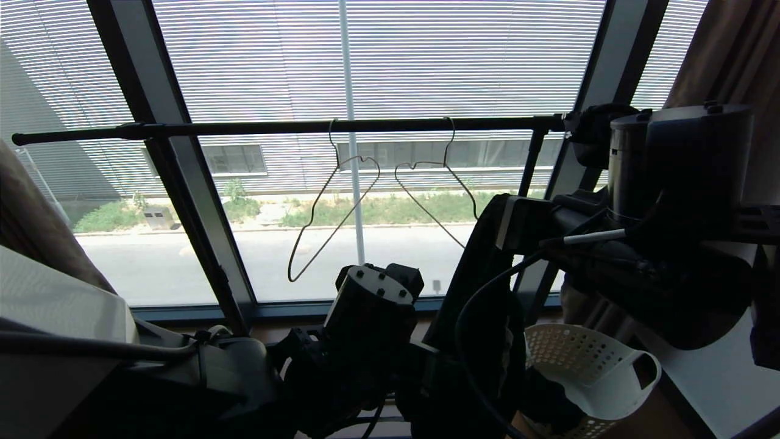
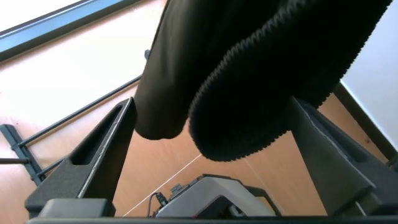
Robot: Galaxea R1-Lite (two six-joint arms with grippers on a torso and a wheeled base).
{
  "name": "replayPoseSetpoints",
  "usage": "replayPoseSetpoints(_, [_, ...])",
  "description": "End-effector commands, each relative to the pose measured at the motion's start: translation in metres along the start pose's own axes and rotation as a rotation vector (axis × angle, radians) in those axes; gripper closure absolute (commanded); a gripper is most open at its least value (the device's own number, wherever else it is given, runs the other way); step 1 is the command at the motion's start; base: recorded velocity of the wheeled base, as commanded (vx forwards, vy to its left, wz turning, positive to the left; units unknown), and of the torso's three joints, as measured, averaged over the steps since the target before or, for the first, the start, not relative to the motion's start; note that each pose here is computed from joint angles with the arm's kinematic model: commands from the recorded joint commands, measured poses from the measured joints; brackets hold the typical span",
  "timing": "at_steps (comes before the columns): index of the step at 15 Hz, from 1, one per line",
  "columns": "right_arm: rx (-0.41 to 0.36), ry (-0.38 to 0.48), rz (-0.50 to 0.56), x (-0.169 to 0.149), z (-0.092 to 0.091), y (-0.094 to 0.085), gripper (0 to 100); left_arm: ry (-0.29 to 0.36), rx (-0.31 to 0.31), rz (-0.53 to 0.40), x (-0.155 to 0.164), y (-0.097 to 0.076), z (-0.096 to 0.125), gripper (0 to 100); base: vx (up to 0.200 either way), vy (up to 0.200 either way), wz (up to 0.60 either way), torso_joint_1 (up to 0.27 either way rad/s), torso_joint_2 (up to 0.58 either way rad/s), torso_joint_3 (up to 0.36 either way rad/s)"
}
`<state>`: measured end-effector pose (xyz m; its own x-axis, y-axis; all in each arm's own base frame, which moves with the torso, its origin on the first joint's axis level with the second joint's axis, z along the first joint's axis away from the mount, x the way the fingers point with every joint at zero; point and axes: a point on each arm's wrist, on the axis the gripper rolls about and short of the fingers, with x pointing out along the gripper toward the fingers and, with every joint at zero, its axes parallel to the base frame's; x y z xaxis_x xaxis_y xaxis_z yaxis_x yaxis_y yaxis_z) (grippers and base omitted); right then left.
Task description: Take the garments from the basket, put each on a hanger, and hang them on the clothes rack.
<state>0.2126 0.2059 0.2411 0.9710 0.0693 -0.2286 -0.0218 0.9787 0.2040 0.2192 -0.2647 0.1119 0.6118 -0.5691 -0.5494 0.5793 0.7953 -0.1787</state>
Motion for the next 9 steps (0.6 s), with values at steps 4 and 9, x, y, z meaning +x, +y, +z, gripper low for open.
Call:
replayPoseSetpoints(4, [0.037, -0.029, -0.016, -0.001, 0.006, 0.004, 100, -0.002, -0.012, 0.032, 0.014, -0.002, 0.0, 0, 0.0, 0.0, 0.0, 0.0, 0.0, 0.0])
replayPoseSetpoints(9, [0.041, -0.032, -0.012, -0.002, 0.007, 0.004, 100, 0.032, -0.026, 0.046, 0.025, 0.0, -0.009, 0, 0.0, 0.0, 0.0, 0.0, 0.0, 0.0])
